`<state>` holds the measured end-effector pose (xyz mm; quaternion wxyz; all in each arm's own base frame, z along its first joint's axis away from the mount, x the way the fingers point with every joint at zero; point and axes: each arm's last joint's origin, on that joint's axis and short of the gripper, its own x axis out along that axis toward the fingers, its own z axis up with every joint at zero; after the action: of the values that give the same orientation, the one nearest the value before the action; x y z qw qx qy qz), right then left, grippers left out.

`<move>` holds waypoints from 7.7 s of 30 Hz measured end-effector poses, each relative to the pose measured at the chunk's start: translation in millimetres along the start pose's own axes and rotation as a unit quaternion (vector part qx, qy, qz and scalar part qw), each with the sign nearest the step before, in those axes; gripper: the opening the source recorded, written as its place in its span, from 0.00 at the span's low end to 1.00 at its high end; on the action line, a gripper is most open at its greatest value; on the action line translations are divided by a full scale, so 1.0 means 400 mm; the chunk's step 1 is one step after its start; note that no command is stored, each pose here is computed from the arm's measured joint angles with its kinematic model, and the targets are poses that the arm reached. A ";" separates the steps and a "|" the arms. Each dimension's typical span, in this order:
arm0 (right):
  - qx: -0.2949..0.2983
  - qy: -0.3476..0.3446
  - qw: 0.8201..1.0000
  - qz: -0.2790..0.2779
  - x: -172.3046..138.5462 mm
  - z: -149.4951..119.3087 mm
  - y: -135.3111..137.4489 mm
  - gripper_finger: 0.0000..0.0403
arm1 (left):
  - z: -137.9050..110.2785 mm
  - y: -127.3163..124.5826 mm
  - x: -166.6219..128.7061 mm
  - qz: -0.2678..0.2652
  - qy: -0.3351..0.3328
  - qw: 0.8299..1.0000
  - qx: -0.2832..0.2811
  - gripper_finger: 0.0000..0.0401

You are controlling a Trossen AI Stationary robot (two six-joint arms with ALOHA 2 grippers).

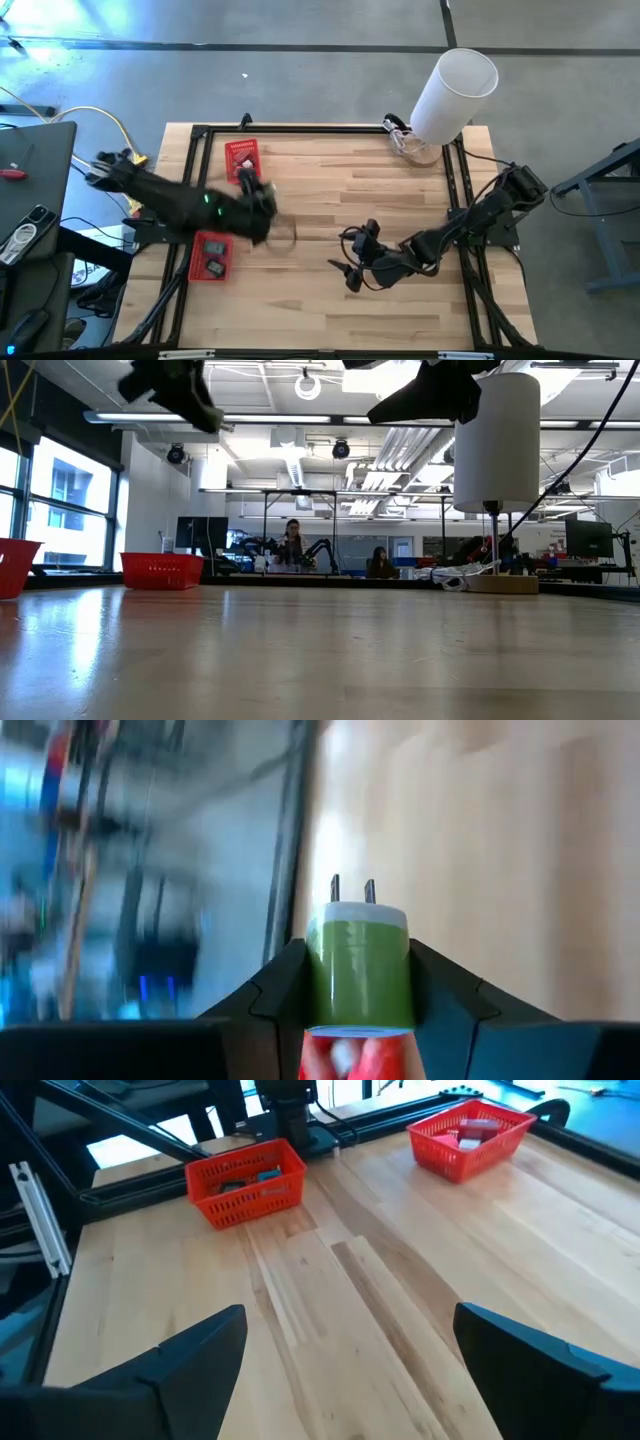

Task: Pick & Place Office items
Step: Put the green adaptor into the top red bin, then return to Home Position

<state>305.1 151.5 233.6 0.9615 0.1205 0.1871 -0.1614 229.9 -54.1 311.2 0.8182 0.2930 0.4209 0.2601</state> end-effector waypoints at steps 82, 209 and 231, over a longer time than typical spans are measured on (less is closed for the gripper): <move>0.014 0.027 1.000 0.000 -0.044 -0.118 0.006 0.86 | -0.312 0.203 0.344 -0.067 0.193 0.893 -0.401 0.45; -0.103 -0.165 0.971 0.140 -0.279 -0.219 -0.539 0.01 | -0.482 -0.051 0.076 -0.291 -0.355 0.815 -0.354 0.00; -0.131 -0.164 0.969 0.126 -0.275 -0.220 -0.542 0.01 | -0.485 -0.097 0.121 -0.272 -0.404 0.805 -0.339 0.00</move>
<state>103.3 7.0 160.9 0.9990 -0.0123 0.0292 -0.0307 98.3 2.2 166.0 0.9986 -0.0510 0.0001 0.0117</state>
